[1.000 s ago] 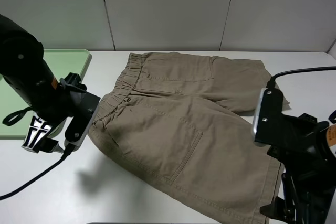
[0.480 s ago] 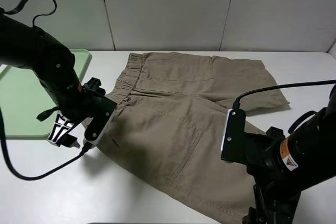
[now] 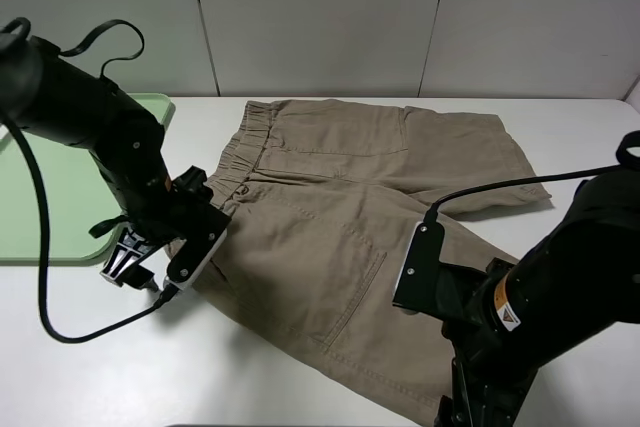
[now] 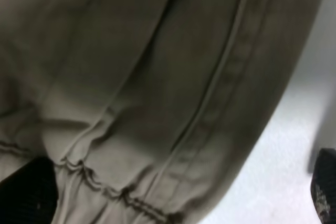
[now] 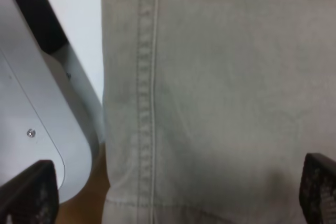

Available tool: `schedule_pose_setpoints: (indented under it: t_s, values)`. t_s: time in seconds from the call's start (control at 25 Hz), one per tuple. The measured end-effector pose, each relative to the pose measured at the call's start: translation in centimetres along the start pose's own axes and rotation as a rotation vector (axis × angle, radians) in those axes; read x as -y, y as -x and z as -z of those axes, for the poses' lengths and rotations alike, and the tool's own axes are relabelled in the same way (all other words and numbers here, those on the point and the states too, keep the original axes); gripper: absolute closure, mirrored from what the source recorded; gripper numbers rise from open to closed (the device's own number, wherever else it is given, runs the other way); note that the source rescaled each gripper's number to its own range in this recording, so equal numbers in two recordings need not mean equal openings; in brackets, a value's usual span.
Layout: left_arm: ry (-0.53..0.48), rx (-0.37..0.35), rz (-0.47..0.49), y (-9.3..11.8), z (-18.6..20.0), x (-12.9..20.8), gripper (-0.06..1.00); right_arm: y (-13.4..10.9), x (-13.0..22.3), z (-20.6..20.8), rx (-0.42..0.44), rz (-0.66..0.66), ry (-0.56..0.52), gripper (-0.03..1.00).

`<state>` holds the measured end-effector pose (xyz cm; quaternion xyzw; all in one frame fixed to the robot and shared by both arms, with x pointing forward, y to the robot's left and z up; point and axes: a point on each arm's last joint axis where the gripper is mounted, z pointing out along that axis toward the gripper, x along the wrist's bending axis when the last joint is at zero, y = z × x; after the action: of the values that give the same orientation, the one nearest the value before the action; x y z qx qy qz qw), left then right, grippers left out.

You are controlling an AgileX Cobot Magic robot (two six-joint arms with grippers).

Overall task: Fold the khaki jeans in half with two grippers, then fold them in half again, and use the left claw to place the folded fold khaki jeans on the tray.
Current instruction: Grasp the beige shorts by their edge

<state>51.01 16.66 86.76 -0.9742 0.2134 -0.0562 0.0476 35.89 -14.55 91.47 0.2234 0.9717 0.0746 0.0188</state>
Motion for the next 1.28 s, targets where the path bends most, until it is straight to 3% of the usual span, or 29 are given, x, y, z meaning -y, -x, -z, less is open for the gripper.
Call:
schedule_pose_setpoints:
  t_s: [0.88,1.28]
  values:
    - [0.004,-0.02,-0.013,-0.3,-0.1,-0.1,-0.01,-0.5,0.0,-0.6,-0.044,-0.124,0.084,-0.03]
    - [0.005,-0.023,-0.014,-0.3,-0.1,-0.1,0.0,-0.5,0.5,-4.2,-0.071,-0.156,-0.071,-0.03]
